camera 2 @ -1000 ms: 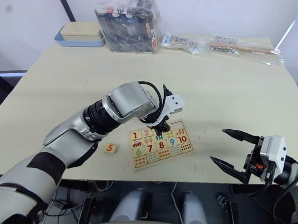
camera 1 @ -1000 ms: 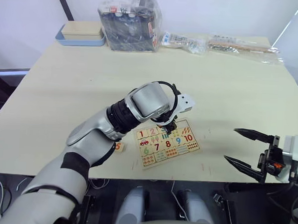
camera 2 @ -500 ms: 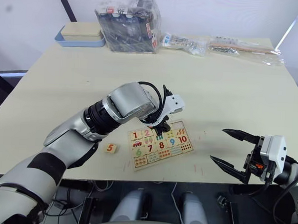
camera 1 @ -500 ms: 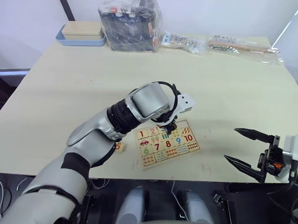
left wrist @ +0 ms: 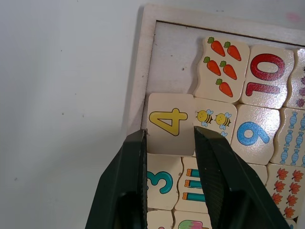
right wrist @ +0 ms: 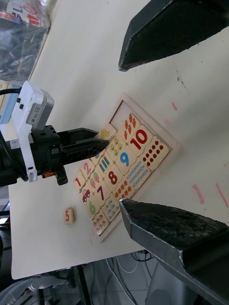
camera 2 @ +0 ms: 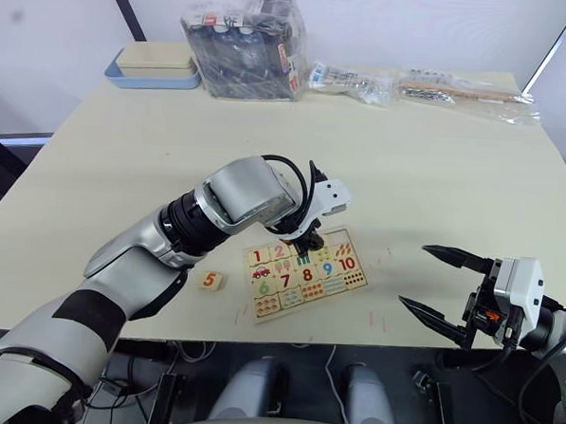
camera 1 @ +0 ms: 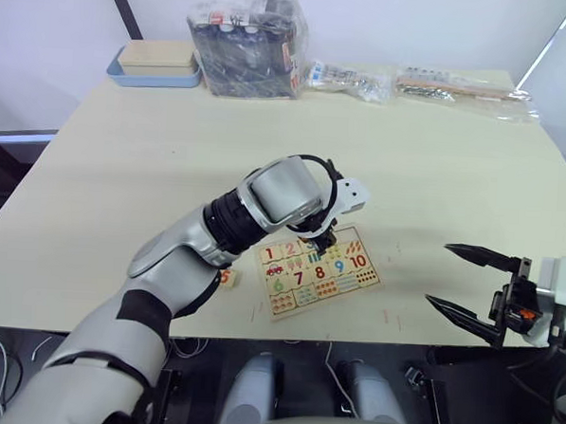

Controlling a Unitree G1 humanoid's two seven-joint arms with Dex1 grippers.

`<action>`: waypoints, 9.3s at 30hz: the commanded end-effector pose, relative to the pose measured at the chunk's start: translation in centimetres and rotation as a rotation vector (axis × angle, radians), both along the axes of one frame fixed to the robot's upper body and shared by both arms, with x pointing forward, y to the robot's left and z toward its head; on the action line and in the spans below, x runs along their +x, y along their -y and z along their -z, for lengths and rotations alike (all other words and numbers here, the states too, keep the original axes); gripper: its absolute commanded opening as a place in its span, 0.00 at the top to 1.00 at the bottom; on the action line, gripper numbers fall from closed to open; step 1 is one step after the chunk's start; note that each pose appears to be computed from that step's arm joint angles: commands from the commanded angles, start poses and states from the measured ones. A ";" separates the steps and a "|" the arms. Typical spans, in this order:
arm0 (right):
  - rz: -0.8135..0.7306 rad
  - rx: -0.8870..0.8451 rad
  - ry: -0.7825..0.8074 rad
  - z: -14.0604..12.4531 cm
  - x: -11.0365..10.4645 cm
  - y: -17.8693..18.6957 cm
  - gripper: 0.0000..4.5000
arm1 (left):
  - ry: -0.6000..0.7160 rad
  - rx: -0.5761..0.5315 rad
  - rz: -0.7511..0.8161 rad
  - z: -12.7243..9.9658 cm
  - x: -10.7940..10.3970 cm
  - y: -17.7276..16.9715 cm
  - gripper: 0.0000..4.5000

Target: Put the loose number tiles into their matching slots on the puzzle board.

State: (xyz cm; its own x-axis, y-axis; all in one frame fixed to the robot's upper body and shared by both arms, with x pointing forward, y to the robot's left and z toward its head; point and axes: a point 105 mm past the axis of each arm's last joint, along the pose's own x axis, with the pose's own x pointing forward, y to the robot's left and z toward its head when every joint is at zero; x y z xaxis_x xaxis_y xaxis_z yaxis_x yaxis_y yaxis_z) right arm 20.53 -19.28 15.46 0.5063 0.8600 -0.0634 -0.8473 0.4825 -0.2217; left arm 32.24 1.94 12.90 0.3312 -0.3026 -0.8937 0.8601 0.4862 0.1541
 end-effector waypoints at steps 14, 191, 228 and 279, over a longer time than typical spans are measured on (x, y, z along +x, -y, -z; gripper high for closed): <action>-0.014 0.000 0.034 -0.6 -0.2 -0.4 0.00 | 0.026 -0.041 0.000 -0.8 0.2 0.1 0.02; -0.342 -0.053 -0.002 -1.2 0.7 -1.0 0.00 | 0.076 -0.315 0.640 3.8 -6.0 -21.1 0.44; -0.219 -0.020 0.071 -2.8 0.7 -0.6 0.00 | 0.158 -0.234 0.298 -8.6 -3.3 -10.2 0.79; -0.025 0.009 0.097 -2.1 -0.8 1.0 0.00 | 0.010 0.037 0.194 -1.5 1.1 3.2 0.79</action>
